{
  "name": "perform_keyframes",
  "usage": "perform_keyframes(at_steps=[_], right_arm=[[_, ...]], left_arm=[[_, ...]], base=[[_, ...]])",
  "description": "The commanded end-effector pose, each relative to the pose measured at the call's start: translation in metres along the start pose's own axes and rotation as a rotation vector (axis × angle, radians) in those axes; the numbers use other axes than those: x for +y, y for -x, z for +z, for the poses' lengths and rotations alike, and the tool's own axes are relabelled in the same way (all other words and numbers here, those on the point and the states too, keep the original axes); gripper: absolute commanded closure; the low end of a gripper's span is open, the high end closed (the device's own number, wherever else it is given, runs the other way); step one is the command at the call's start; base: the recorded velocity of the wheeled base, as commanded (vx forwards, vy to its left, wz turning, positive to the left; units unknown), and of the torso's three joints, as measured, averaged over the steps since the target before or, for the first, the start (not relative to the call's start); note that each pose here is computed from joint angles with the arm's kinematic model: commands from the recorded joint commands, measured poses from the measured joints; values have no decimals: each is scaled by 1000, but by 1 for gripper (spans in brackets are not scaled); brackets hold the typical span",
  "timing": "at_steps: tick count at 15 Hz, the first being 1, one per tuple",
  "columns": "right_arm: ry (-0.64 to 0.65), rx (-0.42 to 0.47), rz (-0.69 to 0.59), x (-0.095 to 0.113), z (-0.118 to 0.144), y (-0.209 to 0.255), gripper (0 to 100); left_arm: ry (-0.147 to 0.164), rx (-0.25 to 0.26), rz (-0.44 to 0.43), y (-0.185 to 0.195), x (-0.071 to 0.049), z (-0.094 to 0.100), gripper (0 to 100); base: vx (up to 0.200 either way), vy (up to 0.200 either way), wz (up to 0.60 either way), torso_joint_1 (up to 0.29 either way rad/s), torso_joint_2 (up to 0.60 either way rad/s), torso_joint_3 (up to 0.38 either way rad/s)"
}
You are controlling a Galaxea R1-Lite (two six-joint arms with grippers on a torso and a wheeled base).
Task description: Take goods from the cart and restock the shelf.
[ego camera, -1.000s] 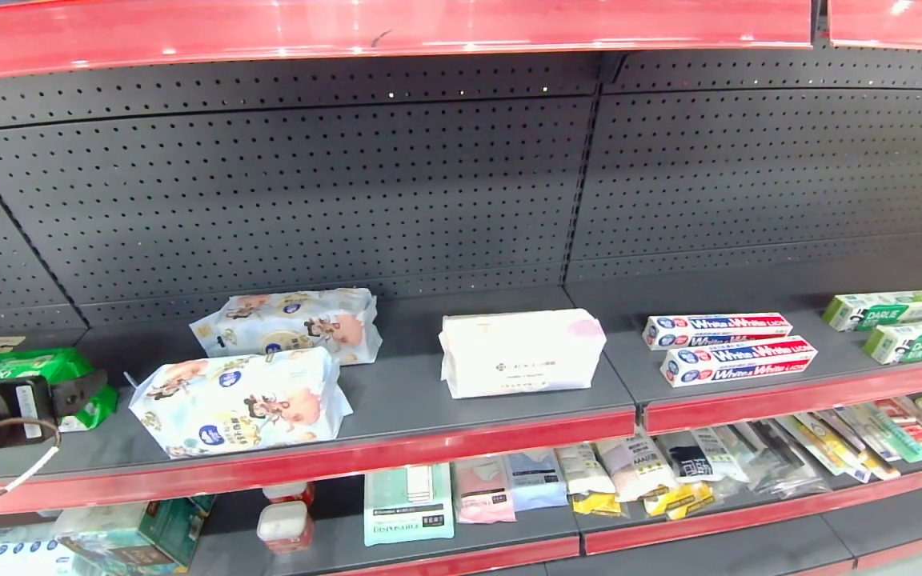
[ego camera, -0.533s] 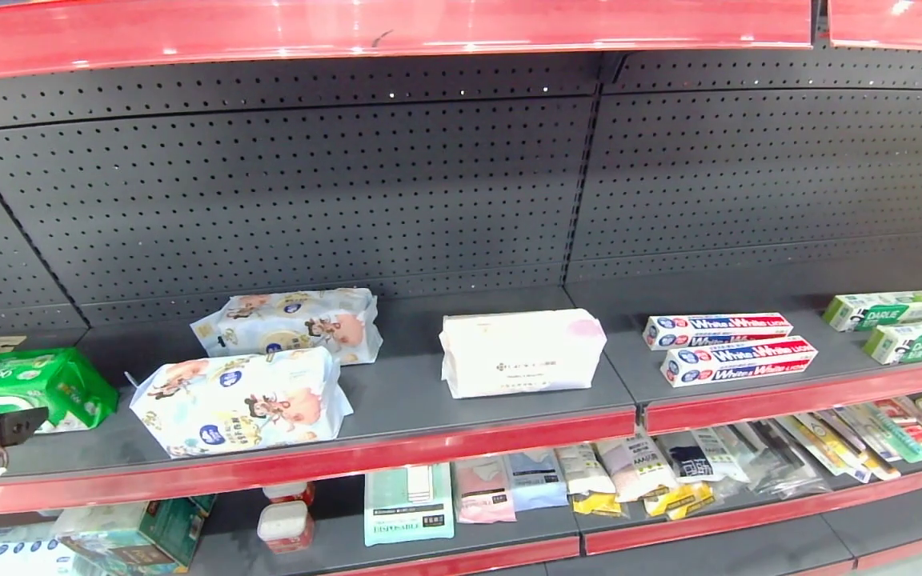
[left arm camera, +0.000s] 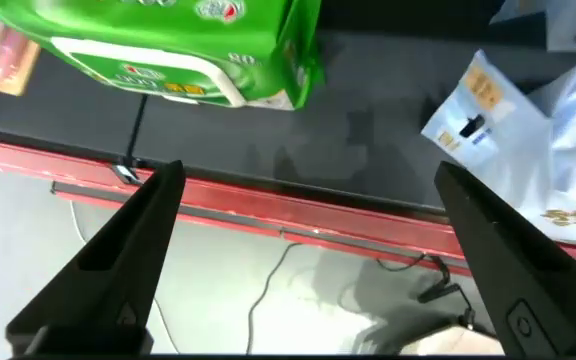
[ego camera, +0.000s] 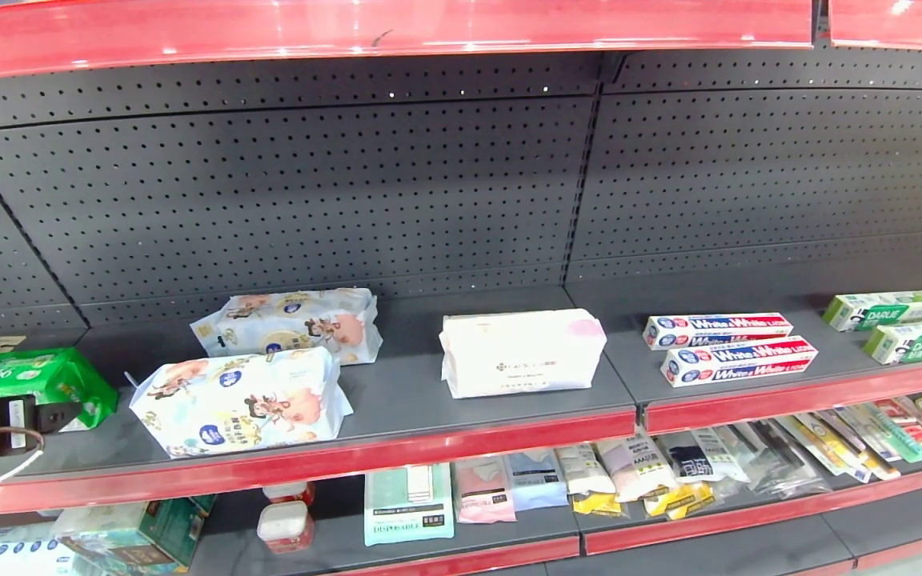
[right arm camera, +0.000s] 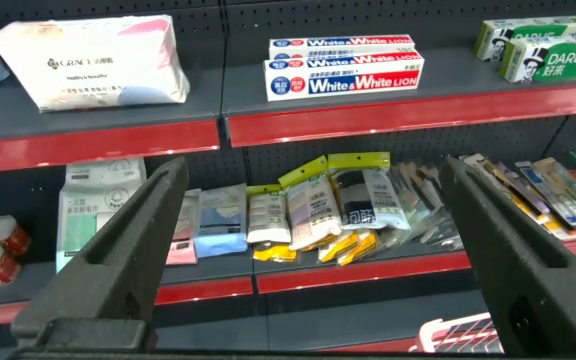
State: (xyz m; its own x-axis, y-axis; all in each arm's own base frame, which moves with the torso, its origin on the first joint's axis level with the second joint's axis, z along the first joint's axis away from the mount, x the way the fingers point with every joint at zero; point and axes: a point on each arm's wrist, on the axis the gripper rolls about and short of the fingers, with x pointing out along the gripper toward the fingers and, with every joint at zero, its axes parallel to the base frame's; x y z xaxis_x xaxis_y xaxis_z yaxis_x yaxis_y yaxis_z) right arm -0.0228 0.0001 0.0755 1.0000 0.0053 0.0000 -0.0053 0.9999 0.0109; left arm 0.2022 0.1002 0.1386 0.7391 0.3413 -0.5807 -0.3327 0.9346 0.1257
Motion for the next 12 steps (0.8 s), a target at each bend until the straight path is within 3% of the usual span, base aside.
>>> perform_keyframes(at_steps=[1, 5, 12], right_arm=[[0, 2, 1, 0, 0, 0, 0], [0, 2, 1, 0, 0, 0, 0], [0, 2, 1, 0, 0, 0, 0]], left_arm=[[-6, 40, -19, -18, -4, -6, 0], [-32, -1, -69, -35, -17, 0, 0], [-32, 19, -98, -45, -18, -5, 0]], base=[[0, 0, 0, 0, 0, 0], [0, 0, 0, 0, 0, 0], [0, 0, 0, 0, 0, 0]])
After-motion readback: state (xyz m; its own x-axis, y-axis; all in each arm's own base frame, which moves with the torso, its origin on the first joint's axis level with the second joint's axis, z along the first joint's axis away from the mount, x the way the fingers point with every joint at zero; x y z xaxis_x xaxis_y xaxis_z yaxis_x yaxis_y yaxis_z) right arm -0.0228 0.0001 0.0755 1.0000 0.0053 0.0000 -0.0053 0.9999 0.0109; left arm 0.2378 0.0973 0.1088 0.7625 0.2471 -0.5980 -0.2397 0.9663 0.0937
